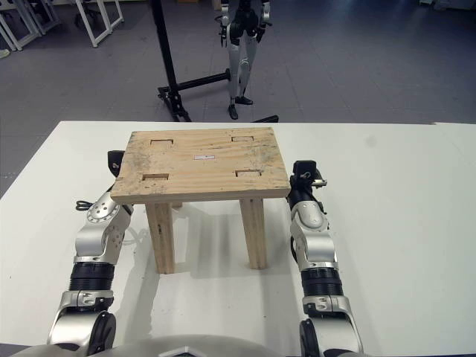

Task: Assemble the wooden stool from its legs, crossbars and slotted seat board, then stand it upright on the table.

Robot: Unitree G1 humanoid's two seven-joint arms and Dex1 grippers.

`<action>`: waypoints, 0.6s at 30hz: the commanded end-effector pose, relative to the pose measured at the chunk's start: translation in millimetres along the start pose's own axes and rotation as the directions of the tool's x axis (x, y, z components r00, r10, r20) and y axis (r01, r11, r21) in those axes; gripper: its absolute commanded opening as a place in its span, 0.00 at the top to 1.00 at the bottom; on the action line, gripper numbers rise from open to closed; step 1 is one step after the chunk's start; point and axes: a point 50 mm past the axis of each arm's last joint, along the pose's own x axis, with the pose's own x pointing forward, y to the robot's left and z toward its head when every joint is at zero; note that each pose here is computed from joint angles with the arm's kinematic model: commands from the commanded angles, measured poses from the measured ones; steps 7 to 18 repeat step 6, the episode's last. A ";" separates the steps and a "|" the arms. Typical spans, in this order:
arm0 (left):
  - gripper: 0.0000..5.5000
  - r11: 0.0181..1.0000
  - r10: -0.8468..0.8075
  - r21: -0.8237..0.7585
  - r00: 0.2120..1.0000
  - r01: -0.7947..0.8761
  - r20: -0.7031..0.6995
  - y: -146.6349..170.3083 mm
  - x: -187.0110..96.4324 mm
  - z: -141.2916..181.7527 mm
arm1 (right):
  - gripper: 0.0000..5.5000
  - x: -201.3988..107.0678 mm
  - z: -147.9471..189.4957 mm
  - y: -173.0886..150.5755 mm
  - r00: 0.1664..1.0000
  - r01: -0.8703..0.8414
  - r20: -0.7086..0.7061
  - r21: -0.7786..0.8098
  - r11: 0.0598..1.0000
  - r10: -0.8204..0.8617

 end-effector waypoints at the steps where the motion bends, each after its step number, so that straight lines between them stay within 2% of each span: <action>1: 0.23 1.000 -0.014 -0.008 1.000 0.014 -0.012 -4.8 -0.8 -1.8 | 0.00 0.2 1.7 2.1 1.000 -0.007 0.002 0.006 1.000 0.007; 18: 0.23 1.000 -0.007 -0.010 1.000 0.007 -0.006 -3.9 1.3 -0.6 | 0.00 2.0 2.2 4.3 1.000 -0.008 0.008 0.009 1.000 0.008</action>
